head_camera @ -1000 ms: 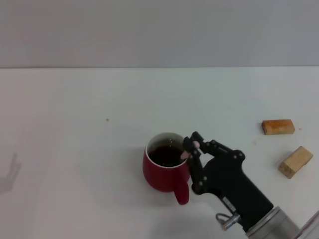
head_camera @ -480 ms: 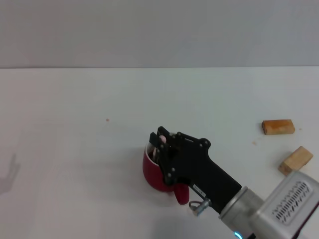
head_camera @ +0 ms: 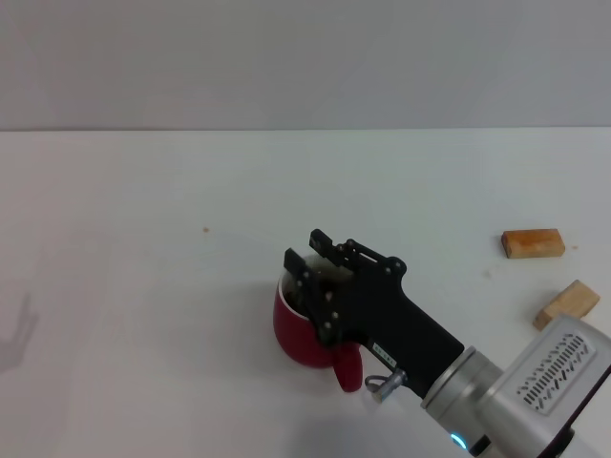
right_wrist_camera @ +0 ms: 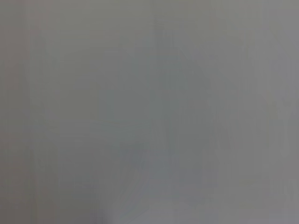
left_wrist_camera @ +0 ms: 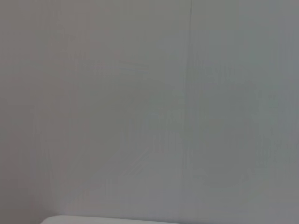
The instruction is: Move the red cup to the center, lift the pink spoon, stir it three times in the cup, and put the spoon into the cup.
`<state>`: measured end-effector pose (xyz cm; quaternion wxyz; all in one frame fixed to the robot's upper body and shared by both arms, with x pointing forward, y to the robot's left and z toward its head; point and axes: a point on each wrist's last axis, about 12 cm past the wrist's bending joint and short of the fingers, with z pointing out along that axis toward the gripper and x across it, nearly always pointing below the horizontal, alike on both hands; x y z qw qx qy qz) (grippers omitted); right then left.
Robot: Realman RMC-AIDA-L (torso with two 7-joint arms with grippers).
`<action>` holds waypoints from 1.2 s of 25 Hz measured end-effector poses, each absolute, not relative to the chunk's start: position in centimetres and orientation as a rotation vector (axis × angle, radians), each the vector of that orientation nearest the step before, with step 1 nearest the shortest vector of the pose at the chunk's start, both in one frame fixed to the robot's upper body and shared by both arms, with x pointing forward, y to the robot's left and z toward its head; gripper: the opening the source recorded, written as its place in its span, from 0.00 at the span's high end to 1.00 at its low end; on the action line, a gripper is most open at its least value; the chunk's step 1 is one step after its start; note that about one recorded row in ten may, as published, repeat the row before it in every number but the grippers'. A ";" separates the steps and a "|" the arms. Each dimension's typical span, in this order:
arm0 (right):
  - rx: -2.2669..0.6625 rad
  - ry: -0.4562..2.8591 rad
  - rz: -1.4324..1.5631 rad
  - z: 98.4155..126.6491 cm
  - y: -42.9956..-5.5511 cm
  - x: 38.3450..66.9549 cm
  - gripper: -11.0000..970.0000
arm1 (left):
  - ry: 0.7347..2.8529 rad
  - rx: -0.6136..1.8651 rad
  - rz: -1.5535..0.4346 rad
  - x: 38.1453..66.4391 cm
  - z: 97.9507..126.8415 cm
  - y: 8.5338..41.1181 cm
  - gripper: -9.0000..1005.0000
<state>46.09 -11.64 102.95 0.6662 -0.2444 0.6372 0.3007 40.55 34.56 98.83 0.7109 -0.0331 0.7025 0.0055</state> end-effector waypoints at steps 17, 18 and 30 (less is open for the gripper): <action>-0.205 1.364 0.440 102.8 -18.8 44.7 0.36 | 1.558 -0.081 0.006 40.4 98.8 34.4 0.15; -0.167 1.372 0.408 102.7 -19.6 44.5 0.34 | 1.551 -0.081 0.008 40.2 98.8 34.4 0.15; 0.075 1.300 0.158 102.0 -26.0 39.3 0.20 | 1.477 -0.075 0.022 39.0 99.6 34.6 0.15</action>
